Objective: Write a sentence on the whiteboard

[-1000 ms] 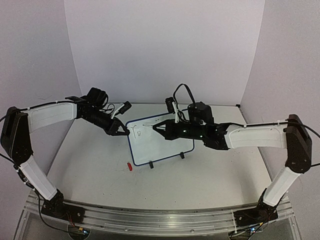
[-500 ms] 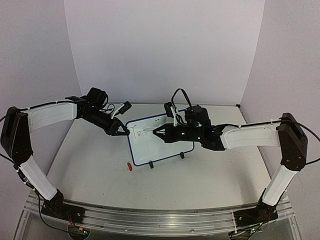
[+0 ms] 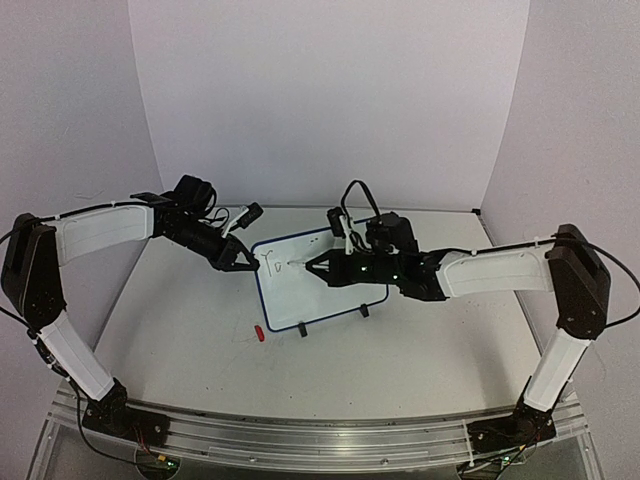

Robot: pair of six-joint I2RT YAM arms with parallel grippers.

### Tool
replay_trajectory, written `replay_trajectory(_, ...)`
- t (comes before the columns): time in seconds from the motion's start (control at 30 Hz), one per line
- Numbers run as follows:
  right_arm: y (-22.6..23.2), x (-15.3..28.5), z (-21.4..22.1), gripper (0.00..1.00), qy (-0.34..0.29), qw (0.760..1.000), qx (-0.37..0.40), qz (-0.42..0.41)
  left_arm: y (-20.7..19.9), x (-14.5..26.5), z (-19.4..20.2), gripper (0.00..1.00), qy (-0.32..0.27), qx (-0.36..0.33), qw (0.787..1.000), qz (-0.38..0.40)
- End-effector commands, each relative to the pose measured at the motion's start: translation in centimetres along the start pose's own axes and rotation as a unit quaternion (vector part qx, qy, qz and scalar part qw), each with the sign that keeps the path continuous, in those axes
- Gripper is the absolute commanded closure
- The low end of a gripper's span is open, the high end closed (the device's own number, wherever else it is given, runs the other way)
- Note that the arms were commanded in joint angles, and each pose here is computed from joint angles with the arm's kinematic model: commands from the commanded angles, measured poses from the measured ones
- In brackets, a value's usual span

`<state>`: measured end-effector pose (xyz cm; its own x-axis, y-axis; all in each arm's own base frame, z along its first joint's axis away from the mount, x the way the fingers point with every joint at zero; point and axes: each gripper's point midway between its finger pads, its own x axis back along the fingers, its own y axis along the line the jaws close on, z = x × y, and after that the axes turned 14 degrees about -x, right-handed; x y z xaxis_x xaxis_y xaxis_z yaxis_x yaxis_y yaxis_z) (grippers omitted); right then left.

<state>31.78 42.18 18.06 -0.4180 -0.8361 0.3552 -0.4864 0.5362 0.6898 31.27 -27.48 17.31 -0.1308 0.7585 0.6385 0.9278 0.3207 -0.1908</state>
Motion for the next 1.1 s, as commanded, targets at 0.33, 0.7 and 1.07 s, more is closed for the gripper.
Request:
replay_trajectory(0.33, 0.5, -0.9, -0.4, 1.00, 0.003, 1.000, 0.003, -0.018, 1.6, 0.0, 0.4, 1.00, 0.020, -0.012, 0.999, -0.034)
replay_trajectory(0.7, -0.8, -0.3, 0.2, 1.00, 0.006, 1.000, 0.003, 0.012, 1.6, -0.1, 0.4, 1.00, 0.020, -0.011, 0.999, -0.033)
replay_trajectory(1.07, 0.6, 0.6, -2.7, 1.00, -0.039, 0.999, 0.016, 0.016, 1.5, 0.0, 0.3, 1.00, 0.020, -0.013, 0.999, -0.033)
